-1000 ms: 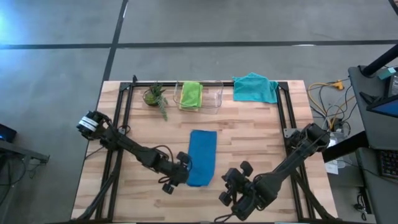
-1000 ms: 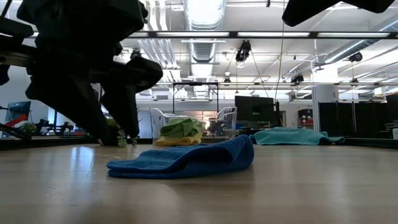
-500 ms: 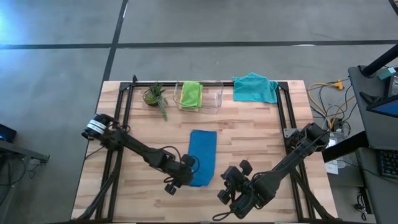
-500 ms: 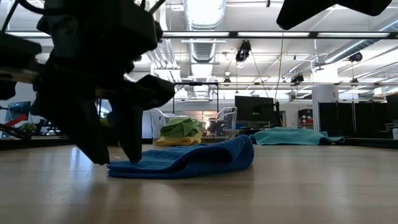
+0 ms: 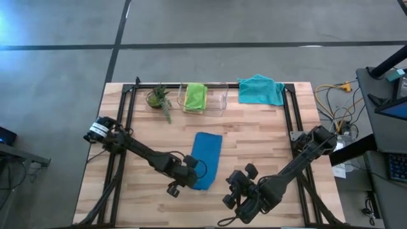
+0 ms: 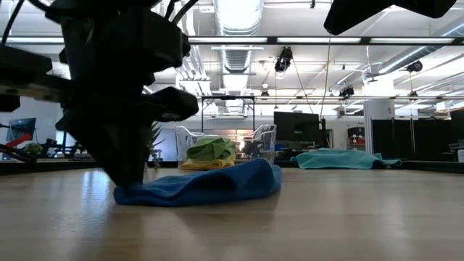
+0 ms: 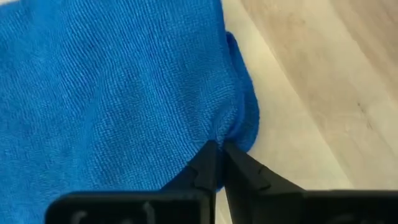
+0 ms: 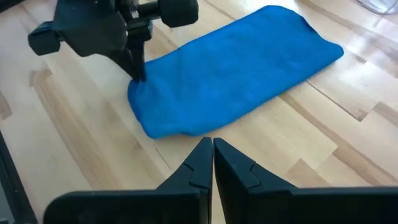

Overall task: Fold microfiber towels
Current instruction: Fold the bottom blue towel

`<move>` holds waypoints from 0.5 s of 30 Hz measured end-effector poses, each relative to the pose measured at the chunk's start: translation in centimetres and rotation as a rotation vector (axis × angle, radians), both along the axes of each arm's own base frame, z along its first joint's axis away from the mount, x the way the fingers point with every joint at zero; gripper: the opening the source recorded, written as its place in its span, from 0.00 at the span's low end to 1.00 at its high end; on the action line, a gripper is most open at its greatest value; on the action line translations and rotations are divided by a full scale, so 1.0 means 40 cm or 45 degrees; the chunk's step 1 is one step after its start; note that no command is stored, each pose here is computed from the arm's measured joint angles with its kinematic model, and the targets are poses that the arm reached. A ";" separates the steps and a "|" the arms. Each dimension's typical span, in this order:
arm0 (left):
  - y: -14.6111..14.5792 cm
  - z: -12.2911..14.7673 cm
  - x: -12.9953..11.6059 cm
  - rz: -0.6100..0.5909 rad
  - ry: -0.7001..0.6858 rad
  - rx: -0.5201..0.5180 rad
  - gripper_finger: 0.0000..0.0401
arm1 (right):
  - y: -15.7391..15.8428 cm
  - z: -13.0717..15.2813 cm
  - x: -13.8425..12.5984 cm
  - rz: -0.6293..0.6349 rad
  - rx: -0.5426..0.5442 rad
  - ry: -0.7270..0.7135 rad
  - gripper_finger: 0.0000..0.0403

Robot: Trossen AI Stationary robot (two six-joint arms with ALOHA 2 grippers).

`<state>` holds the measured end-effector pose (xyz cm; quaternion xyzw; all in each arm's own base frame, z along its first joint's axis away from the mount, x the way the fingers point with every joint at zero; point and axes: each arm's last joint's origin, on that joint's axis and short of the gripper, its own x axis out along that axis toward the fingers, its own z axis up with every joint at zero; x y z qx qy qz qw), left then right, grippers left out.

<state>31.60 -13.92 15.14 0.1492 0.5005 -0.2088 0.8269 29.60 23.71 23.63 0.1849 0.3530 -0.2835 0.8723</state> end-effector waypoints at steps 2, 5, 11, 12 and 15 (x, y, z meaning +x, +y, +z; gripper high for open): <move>0.001 0.019 0.006 0.010 -0.014 -0.007 0.00 | 0.000 0.000 0.000 -0.007 0.006 -0.004 0.02; 0.009 0.079 0.017 0.078 -0.072 -0.067 0.00 | 0.001 0.001 0.001 -0.034 0.024 -0.030 0.02; 0.069 0.225 0.024 0.377 -0.195 -0.372 0.00 | 0.010 -0.001 0.009 -0.048 0.038 -0.132 0.02; 0.085 0.252 0.023 0.444 -0.226 -0.438 0.00 | 0.012 -0.002 0.012 -0.054 0.048 -0.161 0.02; 0.131 0.312 0.019 0.614 -0.303 -0.611 0.00 | 0.016 -0.005 0.012 -0.146 0.050 -0.316 0.03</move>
